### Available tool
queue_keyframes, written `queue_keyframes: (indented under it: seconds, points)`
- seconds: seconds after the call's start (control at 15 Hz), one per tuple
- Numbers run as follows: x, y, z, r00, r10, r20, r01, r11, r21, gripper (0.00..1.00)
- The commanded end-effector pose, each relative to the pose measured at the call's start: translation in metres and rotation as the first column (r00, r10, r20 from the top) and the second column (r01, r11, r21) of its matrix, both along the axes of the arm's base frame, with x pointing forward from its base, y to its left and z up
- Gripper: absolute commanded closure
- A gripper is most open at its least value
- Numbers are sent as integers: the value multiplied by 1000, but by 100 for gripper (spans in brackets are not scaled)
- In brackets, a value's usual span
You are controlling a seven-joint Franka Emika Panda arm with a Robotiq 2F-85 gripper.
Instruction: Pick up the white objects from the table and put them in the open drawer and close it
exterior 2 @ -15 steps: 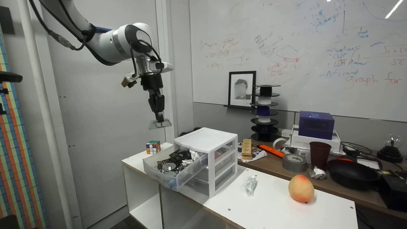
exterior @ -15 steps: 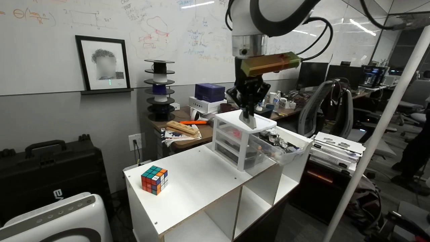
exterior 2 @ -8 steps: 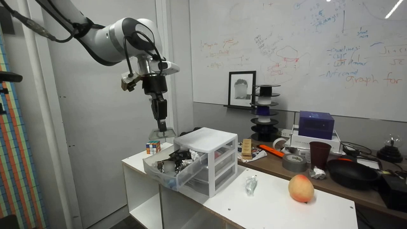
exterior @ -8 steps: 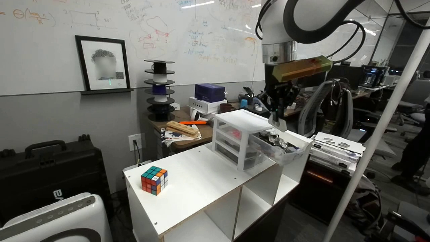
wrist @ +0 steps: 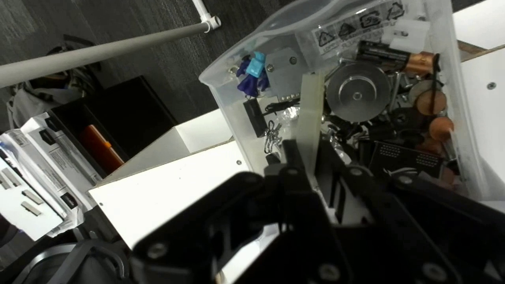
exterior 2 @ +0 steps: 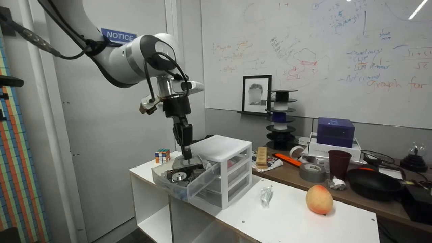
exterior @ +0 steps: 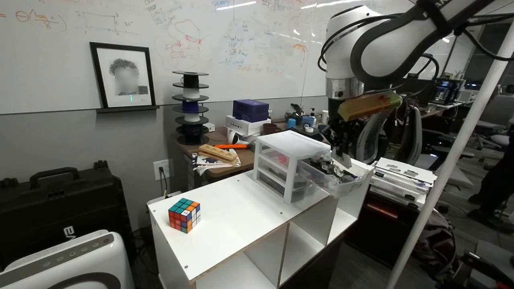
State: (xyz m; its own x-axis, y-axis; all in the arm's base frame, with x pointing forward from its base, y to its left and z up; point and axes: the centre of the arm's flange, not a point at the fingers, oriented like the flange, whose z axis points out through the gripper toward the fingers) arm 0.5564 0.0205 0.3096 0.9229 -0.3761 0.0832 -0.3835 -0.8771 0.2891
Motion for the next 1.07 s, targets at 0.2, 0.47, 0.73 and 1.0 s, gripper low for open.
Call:
queue_keyframes:
  seconds: [0.2, 0.47, 0.73, 1.0]
  points:
    - [-11, 0, -16, 998, 57, 6, -57, 998, -19, 51]
    - [0, 7, 3, 994, 97, 54, -96, 995, -28, 20]
    - [9, 0, 31, 989, 97, 114, -98, 995, 5, 0]
    - [18, -48, 54, 982, 15, 189, -33, 995, 92, 0]
